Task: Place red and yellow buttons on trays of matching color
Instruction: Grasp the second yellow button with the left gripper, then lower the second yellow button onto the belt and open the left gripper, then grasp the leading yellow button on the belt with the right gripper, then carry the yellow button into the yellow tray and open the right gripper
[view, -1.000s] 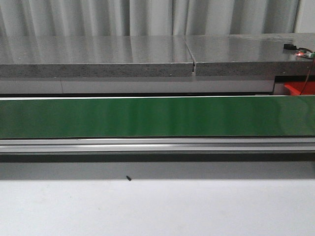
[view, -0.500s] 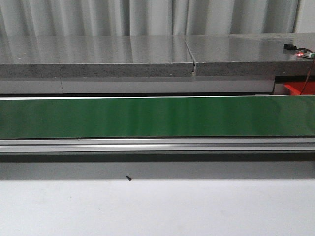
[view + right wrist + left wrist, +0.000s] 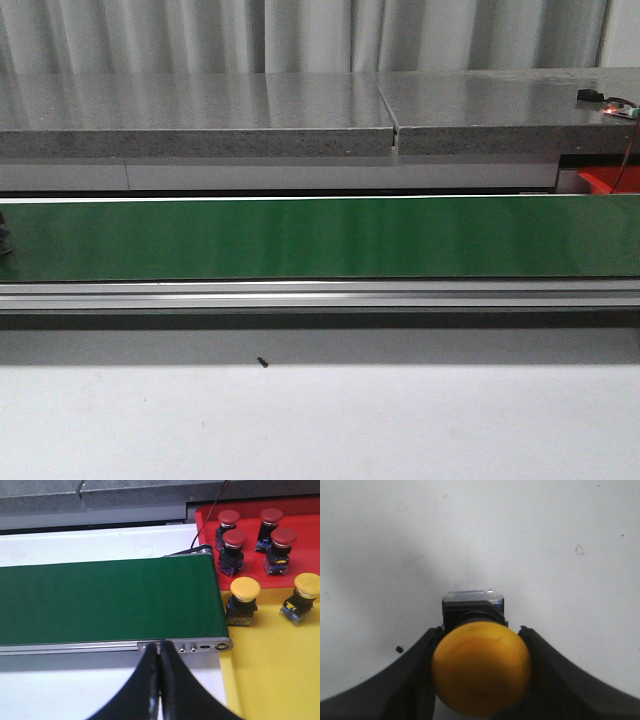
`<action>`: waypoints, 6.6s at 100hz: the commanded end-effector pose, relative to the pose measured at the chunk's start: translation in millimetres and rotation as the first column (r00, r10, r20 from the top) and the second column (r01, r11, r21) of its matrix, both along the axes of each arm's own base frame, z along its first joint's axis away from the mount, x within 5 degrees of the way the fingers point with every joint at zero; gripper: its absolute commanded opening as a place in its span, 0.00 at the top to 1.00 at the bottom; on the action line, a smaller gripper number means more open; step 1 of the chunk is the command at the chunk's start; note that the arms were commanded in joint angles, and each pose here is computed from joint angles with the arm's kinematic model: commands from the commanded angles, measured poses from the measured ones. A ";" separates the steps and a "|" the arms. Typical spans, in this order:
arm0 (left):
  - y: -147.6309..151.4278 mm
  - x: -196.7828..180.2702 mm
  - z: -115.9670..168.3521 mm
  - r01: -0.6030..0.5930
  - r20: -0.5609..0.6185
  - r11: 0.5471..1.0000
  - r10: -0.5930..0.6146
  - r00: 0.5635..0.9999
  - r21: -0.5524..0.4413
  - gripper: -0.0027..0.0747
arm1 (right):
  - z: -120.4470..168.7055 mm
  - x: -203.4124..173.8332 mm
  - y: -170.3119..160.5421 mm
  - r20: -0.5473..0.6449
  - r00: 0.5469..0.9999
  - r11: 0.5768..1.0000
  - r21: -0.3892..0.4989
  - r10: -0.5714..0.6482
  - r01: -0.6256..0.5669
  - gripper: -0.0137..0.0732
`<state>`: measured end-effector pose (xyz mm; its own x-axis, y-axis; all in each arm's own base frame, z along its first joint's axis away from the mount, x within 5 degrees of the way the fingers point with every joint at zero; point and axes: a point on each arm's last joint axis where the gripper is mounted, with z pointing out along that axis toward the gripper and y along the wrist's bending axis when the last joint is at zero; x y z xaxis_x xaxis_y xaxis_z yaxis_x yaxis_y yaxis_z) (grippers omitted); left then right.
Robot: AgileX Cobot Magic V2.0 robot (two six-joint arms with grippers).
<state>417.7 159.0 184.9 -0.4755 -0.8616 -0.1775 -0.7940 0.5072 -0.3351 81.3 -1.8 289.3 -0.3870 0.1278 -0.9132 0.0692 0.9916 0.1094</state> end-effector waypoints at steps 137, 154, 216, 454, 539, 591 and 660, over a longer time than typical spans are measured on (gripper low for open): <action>-61.0 -88.5 152.8 0.522 0.017 0.789 -0.557 0.831 0.325 0.64 | 14.0 2.5 -0.1 0.089 0.996 1.000 -0.012 0.004 -0.003 0.92; -69.6 -86.7 134.8 0.546 -0.001 0.780 -0.574 0.819 0.306 0.64 | 14.0 2.5 -0.1 0.089 0.996 1.000 -0.012 0.004 -0.003 0.92; -68.4 -79.6 85.4 0.598 -0.089 0.778 -0.593 0.800 0.191 0.50 | 14.0 2.5 -0.1 0.089 0.996 1.000 -0.012 0.004 -0.003 0.92; -179.3 -340.1 152.6 0.510 0.294 0.466 -0.876 0.383 0.723 0.99 | 84.7 170.7 142.0 -0.417 0.742 0.798 -0.059 0.525 -0.599 0.19; -179.3 -340.1 152.6 0.510 0.294 0.466 -0.876 0.383 0.723 0.99 | 17.3 249.7 222.5 -0.529 0.590 0.666 -0.061 0.610 -0.743 0.54; -179.3 -340.1 152.6 0.510 0.294 0.466 -0.876 0.383 0.723 0.99 | 67.0 236.3 174.3 -0.476 0.669 0.733 -0.071 0.571 -0.676 0.73; -179.3 -340.1 152.6 0.510 0.294 0.466 -0.876 0.383 0.723 0.99 | 82.9 217.0 21.2 -0.447 0.865 0.954 -0.072 0.229 -0.290 0.73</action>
